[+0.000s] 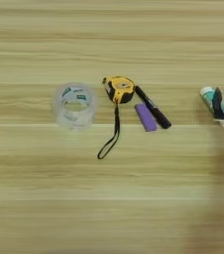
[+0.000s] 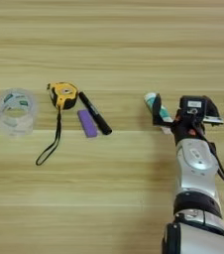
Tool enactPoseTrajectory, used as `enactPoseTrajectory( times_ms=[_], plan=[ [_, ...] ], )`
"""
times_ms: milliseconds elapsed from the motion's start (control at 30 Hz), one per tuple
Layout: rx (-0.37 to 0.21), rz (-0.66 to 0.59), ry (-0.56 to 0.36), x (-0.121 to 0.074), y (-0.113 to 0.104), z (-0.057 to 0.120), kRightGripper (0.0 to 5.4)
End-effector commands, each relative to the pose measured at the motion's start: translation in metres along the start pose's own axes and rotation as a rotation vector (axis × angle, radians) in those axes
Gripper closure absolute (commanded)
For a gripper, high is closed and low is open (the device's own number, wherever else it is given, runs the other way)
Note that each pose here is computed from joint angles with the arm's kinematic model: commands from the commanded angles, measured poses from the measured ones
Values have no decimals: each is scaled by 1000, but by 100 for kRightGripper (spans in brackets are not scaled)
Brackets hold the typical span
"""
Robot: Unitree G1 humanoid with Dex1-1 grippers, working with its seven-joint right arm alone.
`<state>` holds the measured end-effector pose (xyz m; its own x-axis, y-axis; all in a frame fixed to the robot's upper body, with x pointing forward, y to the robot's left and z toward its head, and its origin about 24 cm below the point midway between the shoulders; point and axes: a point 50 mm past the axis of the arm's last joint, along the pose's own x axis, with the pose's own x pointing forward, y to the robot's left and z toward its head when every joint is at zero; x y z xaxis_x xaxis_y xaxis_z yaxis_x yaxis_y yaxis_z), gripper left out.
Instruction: Move the objects on the table
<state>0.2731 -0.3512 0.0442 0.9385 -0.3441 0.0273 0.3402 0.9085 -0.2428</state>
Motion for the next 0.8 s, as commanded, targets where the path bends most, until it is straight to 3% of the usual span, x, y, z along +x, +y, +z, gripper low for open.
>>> enactPoseTrajectory(
  times_ms=[33,433,800],
  plan=[
    [-4,-43,-38,12,-22,18,3],
    [-9,3,-17,10,-15,11,3],
    [-10,88,91,8,2,-6,3]
  ],
)
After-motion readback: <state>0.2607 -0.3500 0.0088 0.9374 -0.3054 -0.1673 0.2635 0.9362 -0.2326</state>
